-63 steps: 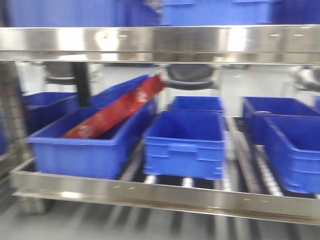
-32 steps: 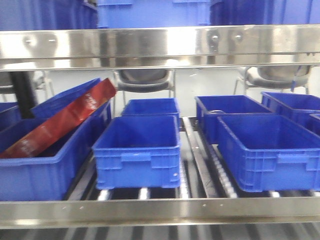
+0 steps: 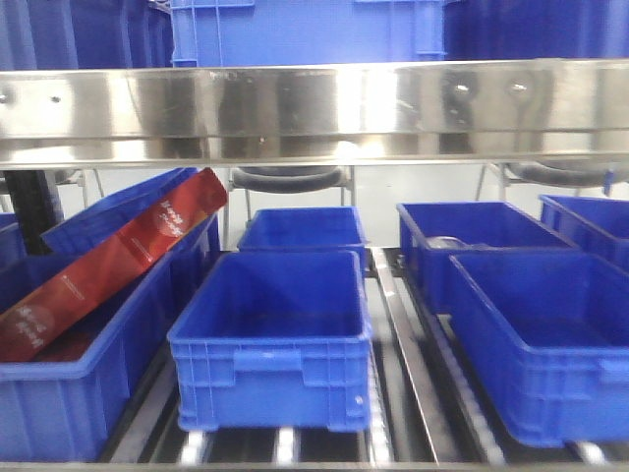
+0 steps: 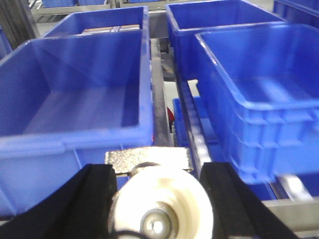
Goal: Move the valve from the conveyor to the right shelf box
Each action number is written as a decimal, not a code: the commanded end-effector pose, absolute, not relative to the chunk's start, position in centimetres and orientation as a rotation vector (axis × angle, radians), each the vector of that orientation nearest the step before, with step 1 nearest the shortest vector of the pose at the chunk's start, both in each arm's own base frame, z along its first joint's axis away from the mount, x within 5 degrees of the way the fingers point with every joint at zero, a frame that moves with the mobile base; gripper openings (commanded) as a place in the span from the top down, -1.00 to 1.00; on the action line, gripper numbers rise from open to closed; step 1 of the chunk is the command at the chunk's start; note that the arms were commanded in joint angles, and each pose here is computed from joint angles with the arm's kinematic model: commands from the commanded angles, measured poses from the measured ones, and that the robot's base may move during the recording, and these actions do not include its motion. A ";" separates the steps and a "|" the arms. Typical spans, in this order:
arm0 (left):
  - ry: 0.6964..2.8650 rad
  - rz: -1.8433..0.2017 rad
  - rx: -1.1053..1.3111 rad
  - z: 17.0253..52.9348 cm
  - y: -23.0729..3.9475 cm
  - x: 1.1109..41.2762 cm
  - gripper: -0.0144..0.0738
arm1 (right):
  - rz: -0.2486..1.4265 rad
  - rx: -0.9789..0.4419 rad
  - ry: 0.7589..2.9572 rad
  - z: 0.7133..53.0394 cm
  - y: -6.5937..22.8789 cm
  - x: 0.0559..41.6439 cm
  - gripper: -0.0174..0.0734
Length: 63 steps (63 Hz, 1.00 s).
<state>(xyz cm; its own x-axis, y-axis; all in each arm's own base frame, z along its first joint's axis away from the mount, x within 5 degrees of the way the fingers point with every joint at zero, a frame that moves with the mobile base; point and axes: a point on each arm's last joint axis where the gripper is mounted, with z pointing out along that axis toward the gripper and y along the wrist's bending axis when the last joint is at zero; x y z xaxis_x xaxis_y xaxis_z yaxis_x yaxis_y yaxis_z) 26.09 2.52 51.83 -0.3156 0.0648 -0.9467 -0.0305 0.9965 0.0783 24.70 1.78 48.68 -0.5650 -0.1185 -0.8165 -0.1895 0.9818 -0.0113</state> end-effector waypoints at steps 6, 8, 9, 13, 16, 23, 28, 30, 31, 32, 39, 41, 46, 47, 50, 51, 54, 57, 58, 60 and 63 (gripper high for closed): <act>1.811 0.091 0.015 52.9 2.4 25.7 0.92 | 0.076 -0.205 2.090 49.9 1.6 24.5 0.96; 1.811 0.091 0.015 52.9 2.4 25.7 0.92 | 0.076 -0.205 2.090 49.9 1.6 24.5 0.96; 1.811 0.091 0.015 52.9 2.4 25.7 0.92 | 0.076 -0.205 2.090 49.9 1.6 24.5 0.96; 1.811 0.091 0.015 52.9 2.4 25.7 0.92 | 0.076 -0.205 2.090 49.9 1.6 24.5 0.96; 1.811 0.091 0.015 52.9 2.4 25.7 0.92 | 0.076 -0.205 2.090 49.9 1.6 24.5 0.96; 1.811 0.091 0.015 52.9 2.4 25.7 0.92 | 0.076 -0.205 2.090 49.9 1.6 24.5 0.96; 1.811 0.091 0.015 52.9 2.4 25.7 0.92 | 0.076 -0.205 2.090 49.9 1.6 24.5 0.96; 1.811 0.091 0.015 52.9 2.4 25.7 0.92 | 0.076 -0.205 2.090 49.9 1.6 24.5 0.96; 1.811 0.091 0.015 52.9 2.4 25.7 0.92 | 0.076 -0.205 2.090 49.9 1.6 24.5 0.96; 1.811 0.091 0.015 52.9 2.4 25.7 0.92 | 0.076 -0.205 2.090 49.9 1.6 24.5 0.96; 1.811 0.091 0.015 52.9 2.4 25.7 0.92 | 0.076 -0.205 2.090 49.9 1.6 24.5 0.96; 1.811 0.091 0.015 52.9 2.4 25.7 0.92 | 0.076 -0.205 2.090 49.9 1.6 24.5 0.96; 1.811 0.091 0.015 52.9 2.4 25.7 0.92 | 0.076 -0.205 2.090 49.9 1.6 24.5 0.96; 1.811 0.091 0.015 52.9 2.4 25.7 0.92 | 0.076 -0.205 2.090 49.9 1.6 24.5 0.96; 1.811 0.091 0.015 52.9 2.4 25.7 0.92 | 0.076 -0.205 2.090 49.9 1.6 24.5 0.96; 1.811 0.091 0.015 52.9 2.4 25.7 0.92 | 0.076 -0.205 2.090 49.9 1.6 24.5 0.96; 1.812 0.091 0.015 52.9 2.5 25.8 0.92 | 0.076 -0.205 2.090 49.9 1.6 24.5 0.96; 1.812 0.091 0.015 52.9 2.5 25.8 0.92 | 0.076 -0.205 2.090 49.9 1.6 24.5 0.96; 1.812 0.091 0.015 52.9 2.5 25.8 0.92 | 0.076 -0.205 2.090 49.9 1.6 24.5 0.96; 1.812 0.091 0.015 52.9 2.5 25.8 0.92 | 0.076 -0.205 2.090 49.9 1.6 24.5 0.96; 1.812 0.091 0.015 52.9 2.5 25.8 0.92 | 0.076 -0.205 2.090 49.9 1.6 24.5 0.96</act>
